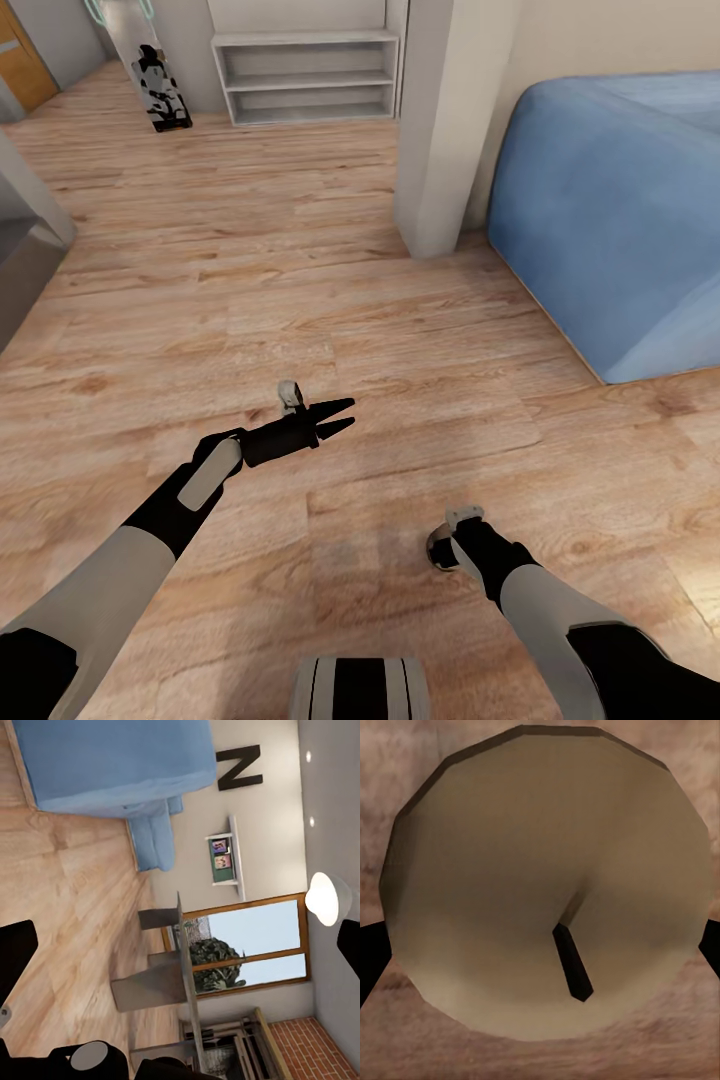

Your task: Place each of the two pumpkins and all three candles from the living room inside a cabinet in the living room (use any cabinet), then make sure every cabinet is closed, and position the cauldron so it is next to a table in the living room.

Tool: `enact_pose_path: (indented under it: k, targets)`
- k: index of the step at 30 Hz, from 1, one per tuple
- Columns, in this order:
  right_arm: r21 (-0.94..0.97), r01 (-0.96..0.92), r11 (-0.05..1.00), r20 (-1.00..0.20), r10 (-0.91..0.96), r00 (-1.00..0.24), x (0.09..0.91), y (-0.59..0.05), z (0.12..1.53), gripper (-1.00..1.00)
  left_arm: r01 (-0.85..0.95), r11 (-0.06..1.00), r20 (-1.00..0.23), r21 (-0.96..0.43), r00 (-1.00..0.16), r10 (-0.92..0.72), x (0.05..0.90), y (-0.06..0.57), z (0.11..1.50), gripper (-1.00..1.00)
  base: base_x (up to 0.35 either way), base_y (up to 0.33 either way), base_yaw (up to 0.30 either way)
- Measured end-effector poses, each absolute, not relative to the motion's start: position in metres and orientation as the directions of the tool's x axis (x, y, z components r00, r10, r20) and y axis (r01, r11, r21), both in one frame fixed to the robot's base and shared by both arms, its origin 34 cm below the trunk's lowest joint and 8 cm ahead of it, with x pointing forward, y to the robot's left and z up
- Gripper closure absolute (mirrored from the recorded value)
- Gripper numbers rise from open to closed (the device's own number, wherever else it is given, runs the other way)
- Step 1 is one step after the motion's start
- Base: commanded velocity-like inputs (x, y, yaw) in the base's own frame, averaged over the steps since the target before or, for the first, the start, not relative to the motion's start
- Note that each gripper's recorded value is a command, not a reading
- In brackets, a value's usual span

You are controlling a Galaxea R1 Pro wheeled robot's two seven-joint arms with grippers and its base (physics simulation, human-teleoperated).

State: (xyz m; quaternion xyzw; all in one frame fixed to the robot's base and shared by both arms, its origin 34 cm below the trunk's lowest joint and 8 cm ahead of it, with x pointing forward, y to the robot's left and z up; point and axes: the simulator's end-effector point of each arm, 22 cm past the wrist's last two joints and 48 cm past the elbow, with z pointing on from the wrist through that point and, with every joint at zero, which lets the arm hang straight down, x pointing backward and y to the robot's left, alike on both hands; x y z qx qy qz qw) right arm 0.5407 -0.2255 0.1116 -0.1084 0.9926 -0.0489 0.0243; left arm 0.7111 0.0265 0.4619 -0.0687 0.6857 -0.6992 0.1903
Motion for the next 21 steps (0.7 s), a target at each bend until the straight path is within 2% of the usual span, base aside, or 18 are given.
enact_pose_path:
  k: [21]
  targets:
    - [-0.1,-0.212,0.972,-0.028,-0.216,-0.976,0.5368,-0.2259,0.106,-1.0,0.158,0.013,-0.152,-0.987,-0.92,-0.361,0.7105,0.0267,0.4532,-1.0,0.0,0.0,0.0]
